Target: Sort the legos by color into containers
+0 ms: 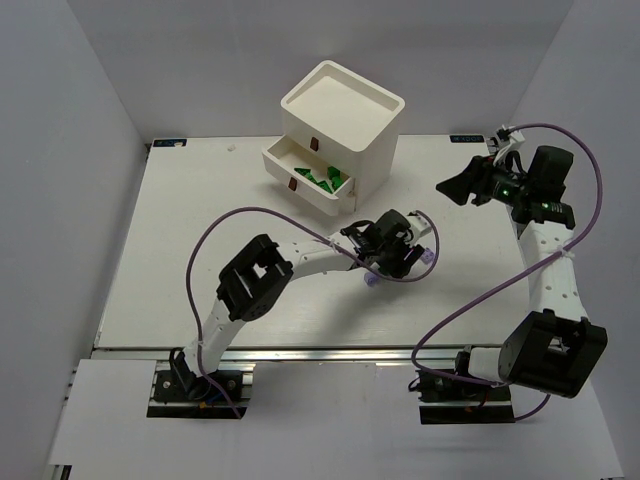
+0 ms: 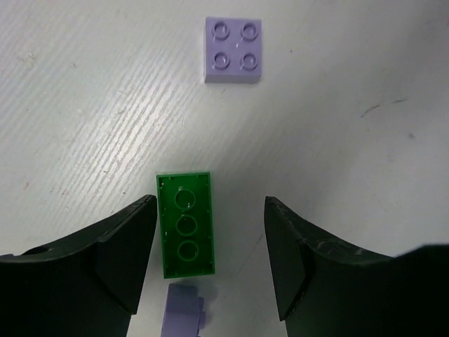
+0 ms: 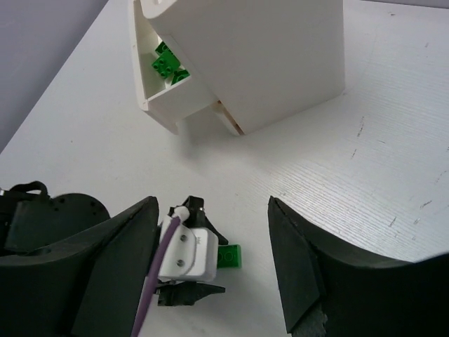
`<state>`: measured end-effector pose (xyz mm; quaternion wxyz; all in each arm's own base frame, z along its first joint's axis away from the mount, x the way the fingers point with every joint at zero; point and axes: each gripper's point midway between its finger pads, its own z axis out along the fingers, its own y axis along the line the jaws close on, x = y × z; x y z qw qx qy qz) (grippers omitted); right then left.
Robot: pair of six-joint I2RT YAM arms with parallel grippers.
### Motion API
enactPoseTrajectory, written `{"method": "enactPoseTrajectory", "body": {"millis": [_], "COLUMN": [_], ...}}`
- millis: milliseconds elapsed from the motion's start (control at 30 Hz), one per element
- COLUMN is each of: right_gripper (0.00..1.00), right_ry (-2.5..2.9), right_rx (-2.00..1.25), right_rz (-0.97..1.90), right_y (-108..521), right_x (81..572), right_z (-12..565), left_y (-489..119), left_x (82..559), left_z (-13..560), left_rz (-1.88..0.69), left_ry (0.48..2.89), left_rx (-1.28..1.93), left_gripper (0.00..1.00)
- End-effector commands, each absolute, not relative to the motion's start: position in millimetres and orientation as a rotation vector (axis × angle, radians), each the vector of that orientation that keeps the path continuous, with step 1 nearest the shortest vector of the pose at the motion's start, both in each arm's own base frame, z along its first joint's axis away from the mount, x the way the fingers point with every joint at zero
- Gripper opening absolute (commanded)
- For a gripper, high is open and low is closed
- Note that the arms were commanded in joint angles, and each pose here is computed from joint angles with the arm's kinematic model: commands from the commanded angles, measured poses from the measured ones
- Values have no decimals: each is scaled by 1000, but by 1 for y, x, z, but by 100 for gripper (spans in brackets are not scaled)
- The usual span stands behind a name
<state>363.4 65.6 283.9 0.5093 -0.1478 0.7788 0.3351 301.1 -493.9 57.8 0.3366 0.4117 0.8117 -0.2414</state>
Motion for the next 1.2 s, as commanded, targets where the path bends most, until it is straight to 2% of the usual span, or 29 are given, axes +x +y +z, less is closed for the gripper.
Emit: {"method": "enactPoseTrajectory", "body": {"millis": [0, 333, 433, 467, 567, 667, 767, 867, 900, 933, 967, 1000, 1167], "right_gripper": [70, 71, 71, 71, 71, 70, 67, 54, 33, 21, 7, 0, 0], "right_ry": [1820, 1825, 1825, 1832, 1826, 1830, 1854, 1886, 1892, 1907, 1917, 1936, 1973], "right_rx": [-400, -412, -415, -411, -443, -462, -470, -456, -459, -455, -461, -455, -478], "right_rz": [814, 826, 835, 842, 834, 824, 797, 753, 749, 745, 715, 709, 644], "right_y": [68, 70, 71, 71, 72, 72, 70, 64, 64, 63, 60, 60, 54], "right_x": [356, 345, 342, 341, 339, 338, 337, 338, 337, 336, 337, 336, 333], "right_z": [295, 286, 285, 282, 279, 275, 265, 256, 253, 248, 244, 238, 218], "left_y": [-485, -470, -471, -472, -476, -480, -481, -465, -458, -442, -434, -424, -364], "left_x": [315, 312, 311, 309, 308, 312, 332, 362, 368, 379, 383, 386, 399], "left_z": [60, 32, 34, 36, 45, 69, 122, 185, 197, 221, 231, 237, 274], "left_rz": [-461, -350, -364, -382, -422, -449, -516, -536, -540, -546, -572, -577, -694], "left_ry": [2114, 2203, 2206, 2206, 2185, 2138, 2059, 1989, 1977, 1958, 1970, 1980, 1987], "left_rx": [1060, 1041, 1028, 1028, 1024, 979, 832, 589, 524, 431, 334, 287, -56], "left_gripper": [73, 68, 53, 38, 20, 15, 14, 10, 6, 0, 0, 0, 0]}}
